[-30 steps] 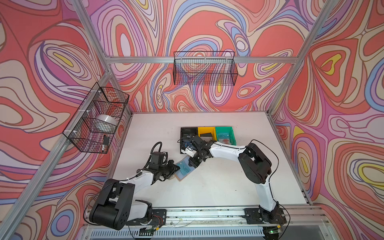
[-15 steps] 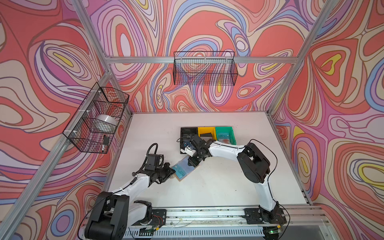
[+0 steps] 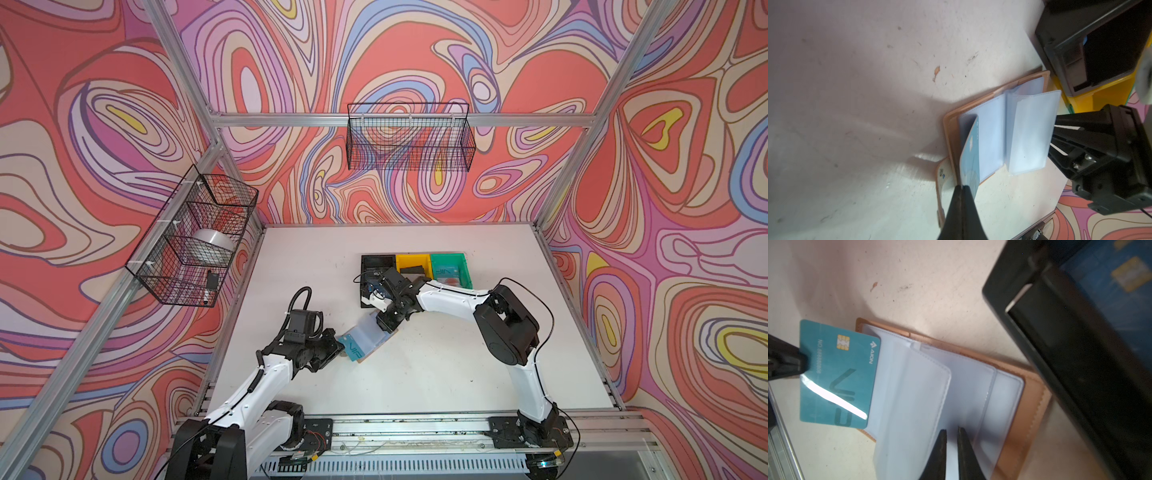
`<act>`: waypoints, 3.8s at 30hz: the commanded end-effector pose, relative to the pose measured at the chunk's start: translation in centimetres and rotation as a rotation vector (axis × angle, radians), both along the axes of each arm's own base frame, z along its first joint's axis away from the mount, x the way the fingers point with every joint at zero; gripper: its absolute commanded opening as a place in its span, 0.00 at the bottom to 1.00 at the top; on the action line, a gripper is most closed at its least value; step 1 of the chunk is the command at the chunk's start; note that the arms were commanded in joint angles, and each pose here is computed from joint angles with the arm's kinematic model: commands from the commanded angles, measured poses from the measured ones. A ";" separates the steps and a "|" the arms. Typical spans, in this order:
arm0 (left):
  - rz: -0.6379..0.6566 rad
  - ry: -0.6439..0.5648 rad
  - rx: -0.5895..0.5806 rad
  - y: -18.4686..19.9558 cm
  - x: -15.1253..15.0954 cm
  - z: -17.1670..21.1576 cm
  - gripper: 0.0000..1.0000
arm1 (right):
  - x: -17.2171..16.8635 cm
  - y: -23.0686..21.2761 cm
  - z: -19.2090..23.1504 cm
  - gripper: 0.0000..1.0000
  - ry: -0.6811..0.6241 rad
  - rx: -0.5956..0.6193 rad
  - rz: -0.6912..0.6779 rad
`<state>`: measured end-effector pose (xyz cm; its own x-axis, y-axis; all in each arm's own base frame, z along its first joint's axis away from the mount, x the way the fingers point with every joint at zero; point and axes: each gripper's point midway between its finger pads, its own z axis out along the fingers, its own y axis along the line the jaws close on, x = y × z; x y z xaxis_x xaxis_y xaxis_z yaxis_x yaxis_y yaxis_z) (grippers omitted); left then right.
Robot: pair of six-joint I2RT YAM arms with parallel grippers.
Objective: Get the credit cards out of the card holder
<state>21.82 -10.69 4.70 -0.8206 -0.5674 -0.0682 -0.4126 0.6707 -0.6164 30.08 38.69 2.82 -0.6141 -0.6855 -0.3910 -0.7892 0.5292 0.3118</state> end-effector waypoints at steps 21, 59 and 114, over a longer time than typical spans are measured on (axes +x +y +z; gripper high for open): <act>-0.305 -0.628 -0.455 -8.6 5.2 13.3 0.00 | 3.2 -7.9 13.4 0.44 0.274 0.391 -0.095; -0.325 -0.604 -0.564 -11.6 7.9 11.5 0.00 | 0.5 -3.9 14.1 0.09 0.413 0.582 0.014; -0.289 -0.507 -0.213 -7.9 5.5 9.9 0.15 | 11.0 -24.3 16.2 0.00 0.091 0.918 -1.904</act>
<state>27.38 -18.80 14.45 -0.8460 -0.3749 -0.3791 0.1381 0.5327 -0.8349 40.44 15.10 17.81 -0.2800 0.9450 -0.1691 0.4586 0.2864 0.8413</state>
